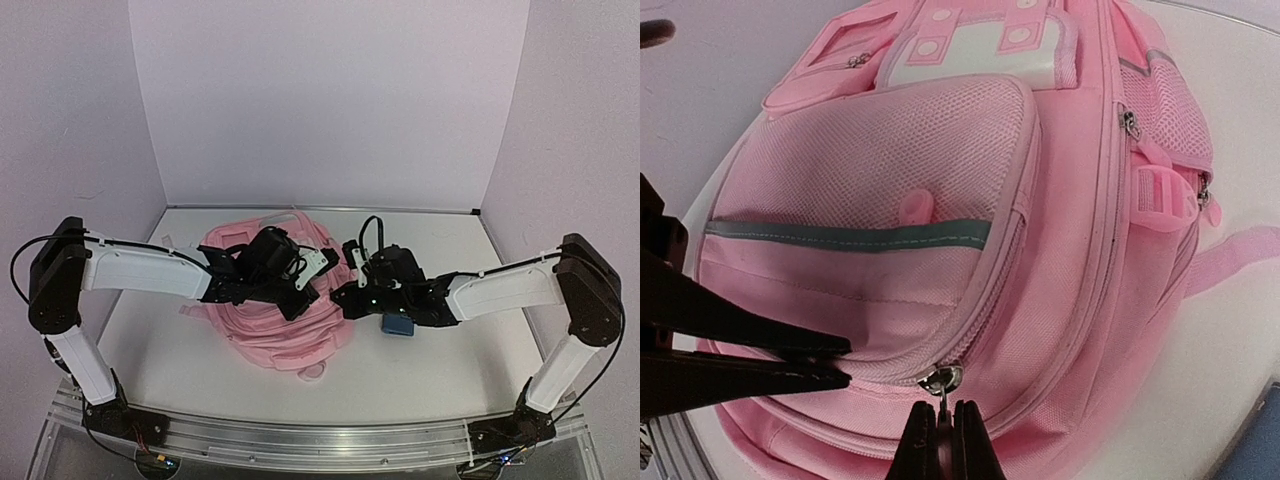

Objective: Pack the student bag
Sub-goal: Zip the student bag at the center of the board.

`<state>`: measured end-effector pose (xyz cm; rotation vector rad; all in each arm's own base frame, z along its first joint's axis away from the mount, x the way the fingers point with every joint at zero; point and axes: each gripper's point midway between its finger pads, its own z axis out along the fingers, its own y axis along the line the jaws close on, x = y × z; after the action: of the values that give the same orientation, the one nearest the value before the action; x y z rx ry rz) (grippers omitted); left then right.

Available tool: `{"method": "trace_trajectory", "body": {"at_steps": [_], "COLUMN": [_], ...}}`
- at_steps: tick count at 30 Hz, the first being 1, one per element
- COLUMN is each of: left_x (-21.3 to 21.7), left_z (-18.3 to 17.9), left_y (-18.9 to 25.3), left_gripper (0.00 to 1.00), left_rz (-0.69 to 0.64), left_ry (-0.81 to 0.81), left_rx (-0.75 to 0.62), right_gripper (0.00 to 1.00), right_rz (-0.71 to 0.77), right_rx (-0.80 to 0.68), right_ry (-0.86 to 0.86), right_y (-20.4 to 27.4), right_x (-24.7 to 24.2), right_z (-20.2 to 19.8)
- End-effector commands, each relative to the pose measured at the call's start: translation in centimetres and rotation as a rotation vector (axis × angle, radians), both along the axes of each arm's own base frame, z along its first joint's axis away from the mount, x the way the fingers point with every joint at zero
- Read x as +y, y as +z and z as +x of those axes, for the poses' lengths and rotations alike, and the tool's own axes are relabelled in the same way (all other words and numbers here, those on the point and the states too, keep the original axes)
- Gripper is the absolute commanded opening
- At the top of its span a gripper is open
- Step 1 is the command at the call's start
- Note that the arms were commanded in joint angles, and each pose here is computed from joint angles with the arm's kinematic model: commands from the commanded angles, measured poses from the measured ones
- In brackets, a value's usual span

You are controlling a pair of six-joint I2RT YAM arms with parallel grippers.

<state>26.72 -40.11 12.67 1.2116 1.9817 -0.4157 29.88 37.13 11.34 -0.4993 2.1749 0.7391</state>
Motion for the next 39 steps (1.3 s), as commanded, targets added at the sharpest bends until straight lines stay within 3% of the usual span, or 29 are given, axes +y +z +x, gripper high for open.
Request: {"method": "trace_trajectory", "body": {"at_steps": [1,18,22,24,28,30,34,39], "left_x": [0.4,5.1,5.6,6.0,7.6,9.6,15.1,20.6], "left_z": [-0.7,-5.2,-5.2,-4.5,-2.2,-0.3,3.3,6.5], "left_y": [-0.2,-3.0,-2.4,-1.4,2.3,3.5,4.0,1.4], "left_gripper": [0.0,0.0,0.01,0.1,0.58,0.68,0.78,0.81], "left_rz": [0.009,0.043,-0.01,-0.061,-0.209,-0.276,-0.397,-0.439], "left_ry": [-0.008,0.016,0.08,0.151,0.324,0.447,0.674,0.872], "left_rx": [0.006,0.175,0.212,0.234,0.309,0.357,0.425,0.494], "right_gripper": [0.0,0.0,0.0,0.0,0.0,0.0,0.0,0.0], "right_rz": [0.093,0.008,0.03,0.039,0.043,0.04,0.034,0.027], "right_rx": [-0.059,-0.153,-0.133,-0.117,-0.078,-0.058,-0.013,0.032], "right_ry": [-0.099,0.008,0.061,0.068,0.066,0.065,0.073,0.099], "right_y": [3.5,4.2,4.1,3.8,2.9,2.2,0.6,-1.1], "right_x": [-1.4,-0.9,0.9,1.2,0.7,0.4,0.5,1.8], "right_z": [2.4,9.2,9.5,9.5,8.5,7.9,6.6,4.5]}}
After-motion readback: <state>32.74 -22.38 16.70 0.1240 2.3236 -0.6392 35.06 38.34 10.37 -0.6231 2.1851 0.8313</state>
